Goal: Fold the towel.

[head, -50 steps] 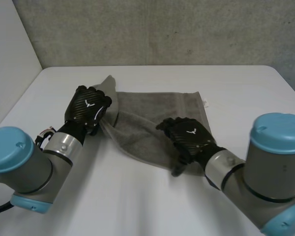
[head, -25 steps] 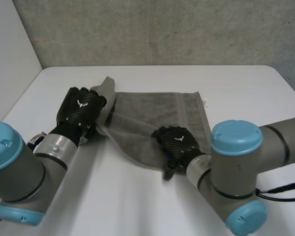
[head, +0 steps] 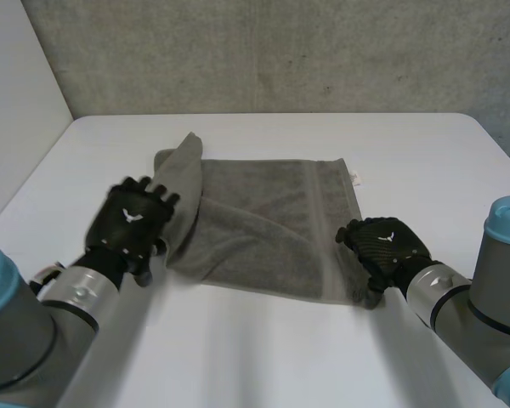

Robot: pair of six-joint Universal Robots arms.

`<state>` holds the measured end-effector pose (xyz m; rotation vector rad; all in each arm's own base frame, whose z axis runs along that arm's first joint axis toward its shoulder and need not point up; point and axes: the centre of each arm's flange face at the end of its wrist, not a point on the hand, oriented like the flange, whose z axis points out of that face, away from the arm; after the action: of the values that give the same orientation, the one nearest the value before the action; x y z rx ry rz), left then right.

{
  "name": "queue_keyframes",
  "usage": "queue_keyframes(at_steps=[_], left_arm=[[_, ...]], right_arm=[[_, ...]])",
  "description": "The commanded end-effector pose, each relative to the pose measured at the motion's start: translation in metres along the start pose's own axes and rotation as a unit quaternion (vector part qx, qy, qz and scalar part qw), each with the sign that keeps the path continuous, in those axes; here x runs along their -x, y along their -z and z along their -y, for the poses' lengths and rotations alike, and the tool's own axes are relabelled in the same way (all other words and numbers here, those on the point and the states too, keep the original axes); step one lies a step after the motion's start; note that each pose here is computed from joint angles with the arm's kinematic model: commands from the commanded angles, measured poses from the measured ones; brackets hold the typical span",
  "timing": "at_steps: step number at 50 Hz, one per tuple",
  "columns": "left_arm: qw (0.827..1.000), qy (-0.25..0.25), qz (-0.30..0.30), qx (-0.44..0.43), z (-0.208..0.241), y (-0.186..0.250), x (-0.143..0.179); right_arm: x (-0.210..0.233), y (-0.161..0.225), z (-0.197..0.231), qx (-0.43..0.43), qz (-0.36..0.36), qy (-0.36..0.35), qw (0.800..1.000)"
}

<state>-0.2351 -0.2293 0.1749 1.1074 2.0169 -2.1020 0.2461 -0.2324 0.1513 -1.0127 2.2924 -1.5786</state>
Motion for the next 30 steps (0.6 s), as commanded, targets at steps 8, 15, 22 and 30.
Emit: queue_keyframes(at_steps=[8,15,22,30], left_arm=[[0.996,-0.001,0.088,-0.016,-0.018,-0.025,0.056],[0.996,0.003,0.085,0.005,-0.039,-0.035,0.054],[0.996,0.006,0.082,0.018,-0.048,-0.041,0.053],[0.996,0.007,0.081,0.021,-0.050,-0.040,0.052]], right_arm=[[0.003,-0.013,-0.019,0.029,0.008,0.001,1.000],[0.003,-0.021,-0.026,0.027,0.005,0.010,1.000],[0.001,-0.029,-0.027,0.015,0.000,0.012,1.000],[-0.001,-0.036,-0.027,0.009,-0.007,0.014,1.000]])
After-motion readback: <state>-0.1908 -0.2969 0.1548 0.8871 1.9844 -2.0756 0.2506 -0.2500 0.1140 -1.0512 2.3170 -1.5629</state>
